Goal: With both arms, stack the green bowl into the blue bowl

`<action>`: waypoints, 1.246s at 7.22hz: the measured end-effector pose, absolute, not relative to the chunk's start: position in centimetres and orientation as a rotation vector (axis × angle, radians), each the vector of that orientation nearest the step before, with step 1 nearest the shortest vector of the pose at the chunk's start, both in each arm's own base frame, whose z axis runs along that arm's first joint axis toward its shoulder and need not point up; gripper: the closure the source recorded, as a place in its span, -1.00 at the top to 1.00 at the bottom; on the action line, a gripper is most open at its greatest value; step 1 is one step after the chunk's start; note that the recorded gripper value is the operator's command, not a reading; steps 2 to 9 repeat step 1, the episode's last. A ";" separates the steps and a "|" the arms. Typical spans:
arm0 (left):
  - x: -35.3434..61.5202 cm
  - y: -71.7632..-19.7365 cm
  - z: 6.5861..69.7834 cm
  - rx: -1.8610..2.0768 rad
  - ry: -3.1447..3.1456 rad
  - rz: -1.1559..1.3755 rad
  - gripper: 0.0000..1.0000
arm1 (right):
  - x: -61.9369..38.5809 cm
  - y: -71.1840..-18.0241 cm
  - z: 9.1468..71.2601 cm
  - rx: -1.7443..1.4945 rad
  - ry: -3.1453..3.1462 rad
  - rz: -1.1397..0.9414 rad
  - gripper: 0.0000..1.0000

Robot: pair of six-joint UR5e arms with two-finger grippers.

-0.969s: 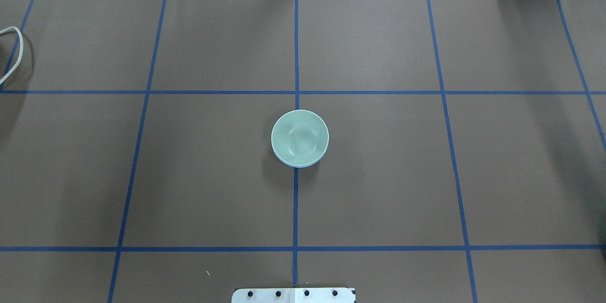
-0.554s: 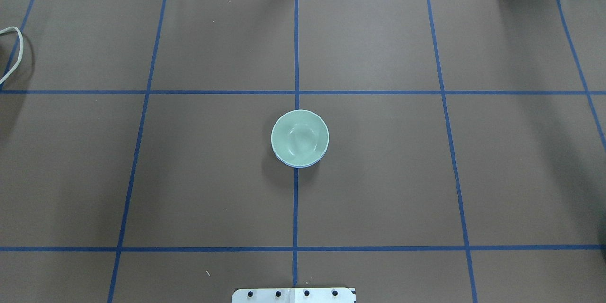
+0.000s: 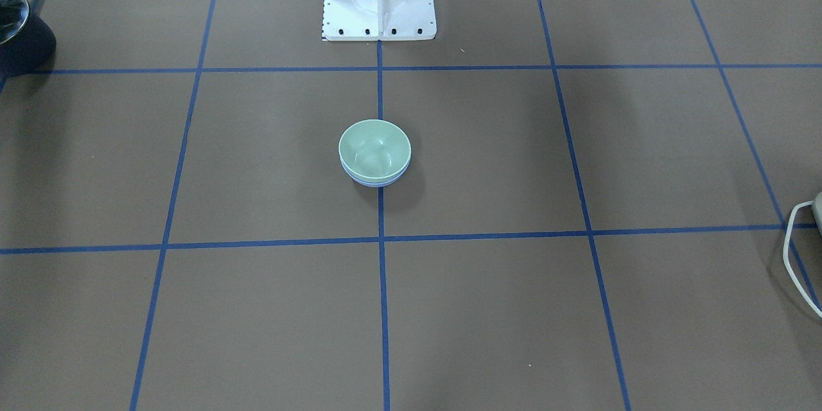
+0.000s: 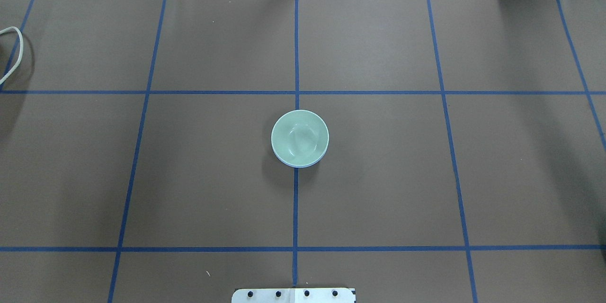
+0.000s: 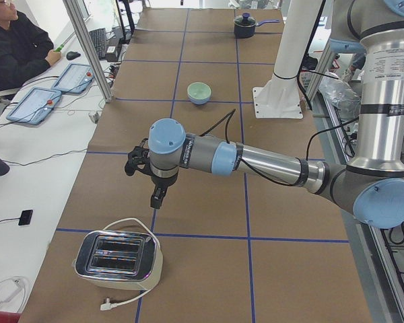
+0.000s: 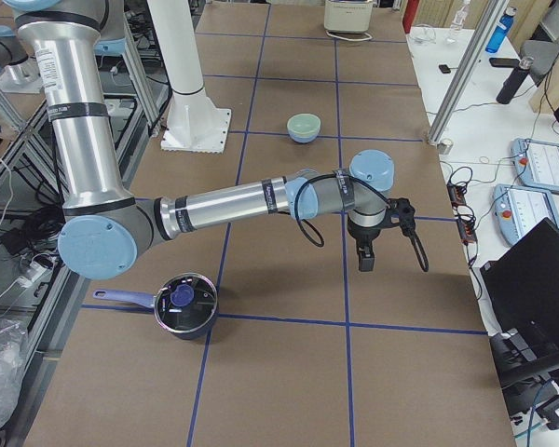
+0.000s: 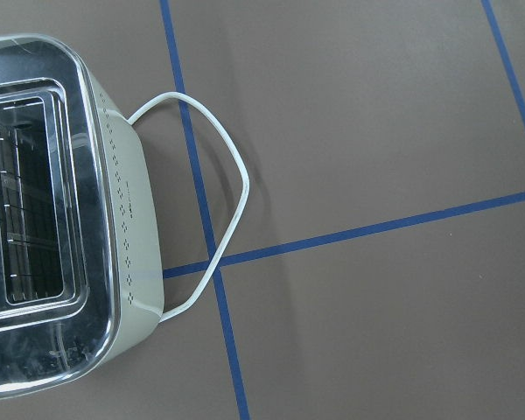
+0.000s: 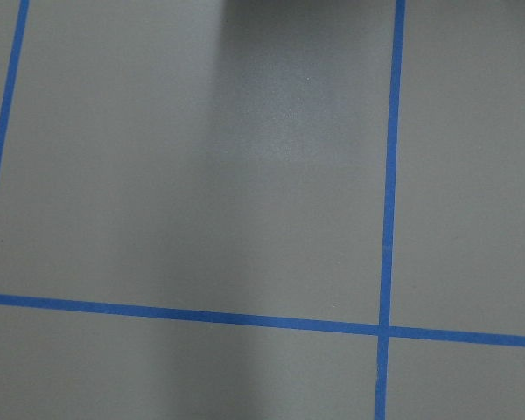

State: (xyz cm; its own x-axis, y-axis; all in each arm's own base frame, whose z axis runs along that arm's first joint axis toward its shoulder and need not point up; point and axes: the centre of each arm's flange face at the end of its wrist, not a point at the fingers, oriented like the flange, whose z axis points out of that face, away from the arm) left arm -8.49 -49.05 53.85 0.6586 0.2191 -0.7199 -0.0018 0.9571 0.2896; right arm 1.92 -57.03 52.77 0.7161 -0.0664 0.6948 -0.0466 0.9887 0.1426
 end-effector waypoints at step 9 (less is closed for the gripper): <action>-8.5 -49.1 53.8 0.275 0.845 0.127 0.99 | 1.9 -57.0 52.8 0.152 -0.774 -0.011 1.00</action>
